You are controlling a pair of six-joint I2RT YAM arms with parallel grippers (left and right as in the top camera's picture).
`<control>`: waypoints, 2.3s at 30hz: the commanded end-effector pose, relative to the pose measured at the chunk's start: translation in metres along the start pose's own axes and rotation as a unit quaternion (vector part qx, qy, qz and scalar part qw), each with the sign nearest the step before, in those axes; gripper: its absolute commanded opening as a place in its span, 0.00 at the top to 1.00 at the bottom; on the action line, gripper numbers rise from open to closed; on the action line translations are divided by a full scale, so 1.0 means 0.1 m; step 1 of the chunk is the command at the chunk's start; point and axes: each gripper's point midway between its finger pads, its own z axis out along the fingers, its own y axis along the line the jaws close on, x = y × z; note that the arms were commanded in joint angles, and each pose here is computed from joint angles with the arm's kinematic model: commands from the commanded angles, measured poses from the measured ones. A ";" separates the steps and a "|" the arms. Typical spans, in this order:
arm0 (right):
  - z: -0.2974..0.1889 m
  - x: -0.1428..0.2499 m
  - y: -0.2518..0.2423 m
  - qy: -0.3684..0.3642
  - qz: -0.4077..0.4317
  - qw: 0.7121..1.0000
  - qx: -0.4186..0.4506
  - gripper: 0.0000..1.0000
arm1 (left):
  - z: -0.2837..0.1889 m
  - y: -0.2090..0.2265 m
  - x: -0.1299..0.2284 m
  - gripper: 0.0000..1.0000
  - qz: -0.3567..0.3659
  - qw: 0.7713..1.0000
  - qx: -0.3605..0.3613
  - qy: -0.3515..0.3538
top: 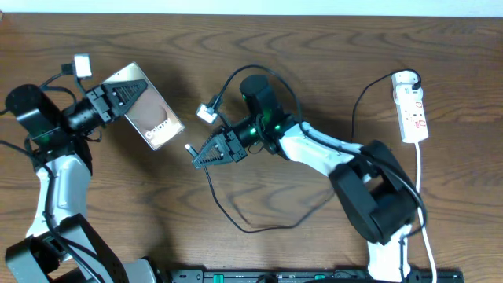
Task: Plug charger to phone and switch on socket
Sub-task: 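Lift the cable plug with the right gripper toward the phone's bottom end, then align the plug tip with the phone's bottom port using the right gripper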
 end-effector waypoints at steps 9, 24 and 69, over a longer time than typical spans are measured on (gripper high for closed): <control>-0.01 -0.07 0.06 0.011 -0.076 0.997 -0.026 0.99 | 0.02 -0.08 0.01 0.92 0.008 1.000 0.008 0.007; 0.02 -0.18 0.04 -0.010 -0.151 0.988 -0.004 0.99 | 0.02 0.01 -0.10 0.92 -0.073 0.997 -0.016 -0.024; 0.11 -0.35 0.02 -0.044 -0.156 0.986 0.025 0.99 | 0.12 -0.07 0.03 0.92 -0.026 1.000 0.005 0.009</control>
